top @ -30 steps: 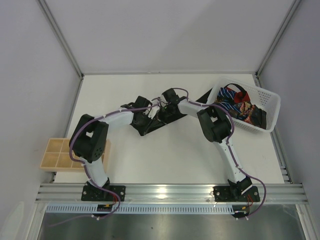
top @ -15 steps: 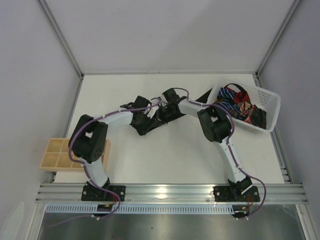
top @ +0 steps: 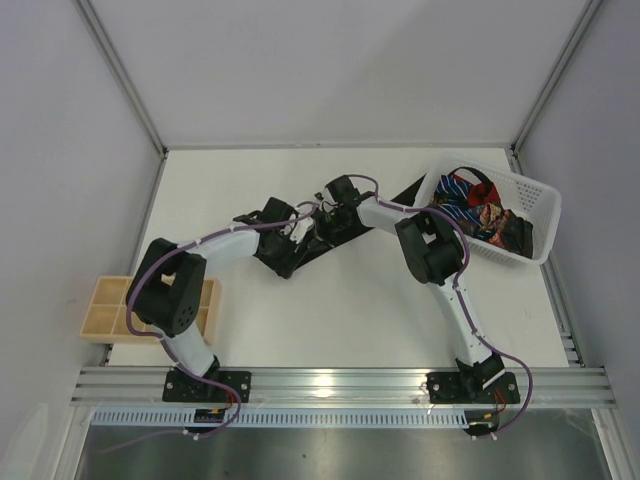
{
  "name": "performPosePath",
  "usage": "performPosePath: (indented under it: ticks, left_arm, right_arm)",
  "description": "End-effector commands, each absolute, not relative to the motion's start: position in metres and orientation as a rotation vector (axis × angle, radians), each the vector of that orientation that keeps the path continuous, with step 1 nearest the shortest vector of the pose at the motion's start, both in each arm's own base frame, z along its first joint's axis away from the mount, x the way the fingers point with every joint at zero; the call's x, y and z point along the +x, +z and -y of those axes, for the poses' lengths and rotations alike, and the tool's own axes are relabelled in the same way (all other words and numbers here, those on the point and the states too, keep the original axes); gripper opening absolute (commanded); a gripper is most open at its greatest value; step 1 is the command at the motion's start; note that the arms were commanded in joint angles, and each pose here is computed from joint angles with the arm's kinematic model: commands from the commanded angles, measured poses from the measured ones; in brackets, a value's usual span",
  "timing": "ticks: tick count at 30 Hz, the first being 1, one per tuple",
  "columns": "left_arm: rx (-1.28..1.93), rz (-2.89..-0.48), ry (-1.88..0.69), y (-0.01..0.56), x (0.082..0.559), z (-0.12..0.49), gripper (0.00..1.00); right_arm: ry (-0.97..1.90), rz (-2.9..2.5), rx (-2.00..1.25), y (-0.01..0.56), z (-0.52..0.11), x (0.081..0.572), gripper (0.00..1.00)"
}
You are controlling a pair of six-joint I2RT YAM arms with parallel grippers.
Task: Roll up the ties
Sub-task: Roll the tie
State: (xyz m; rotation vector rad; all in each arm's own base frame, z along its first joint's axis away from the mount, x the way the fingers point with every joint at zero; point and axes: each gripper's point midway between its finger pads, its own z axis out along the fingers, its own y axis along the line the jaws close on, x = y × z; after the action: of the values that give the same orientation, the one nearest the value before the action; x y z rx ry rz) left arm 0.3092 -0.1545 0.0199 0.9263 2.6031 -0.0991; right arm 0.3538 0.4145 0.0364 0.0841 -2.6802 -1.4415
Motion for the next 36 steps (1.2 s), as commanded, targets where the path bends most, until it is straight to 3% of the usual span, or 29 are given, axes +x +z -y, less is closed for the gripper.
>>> performPosePath:
  ticks: [1,15,22,31,36]
  left_arm:
    - [0.921,-2.533,-0.19,0.044,0.31,0.162,0.75]
    - [0.945,-2.595,-0.306,0.03,0.308,0.167,0.77]
    - [0.934,-2.628,-0.242,0.017,0.305,0.157,0.75]
    - [0.934,-2.643,-0.177,0.013,0.305,0.152,0.6]
    - [0.938,-2.64,-0.178,0.015,0.308,0.154,0.46]
  right_arm:
    - [-1.52,2.667,0.135,0.064,-0.419,0.36,0.05]
    - [-1.528,2.671,0.134,0.066,-0.419,0.362,0.04]
    - [-1.542,2.667,0.13,0.069,-0.421,0.364,0.04]
    - [-1.54,2.668,0.124,0.068,-0.421,0.366,0.04]
    - [-1.542,2.668,0.125,0.068,-0.421,0.367,0.03]
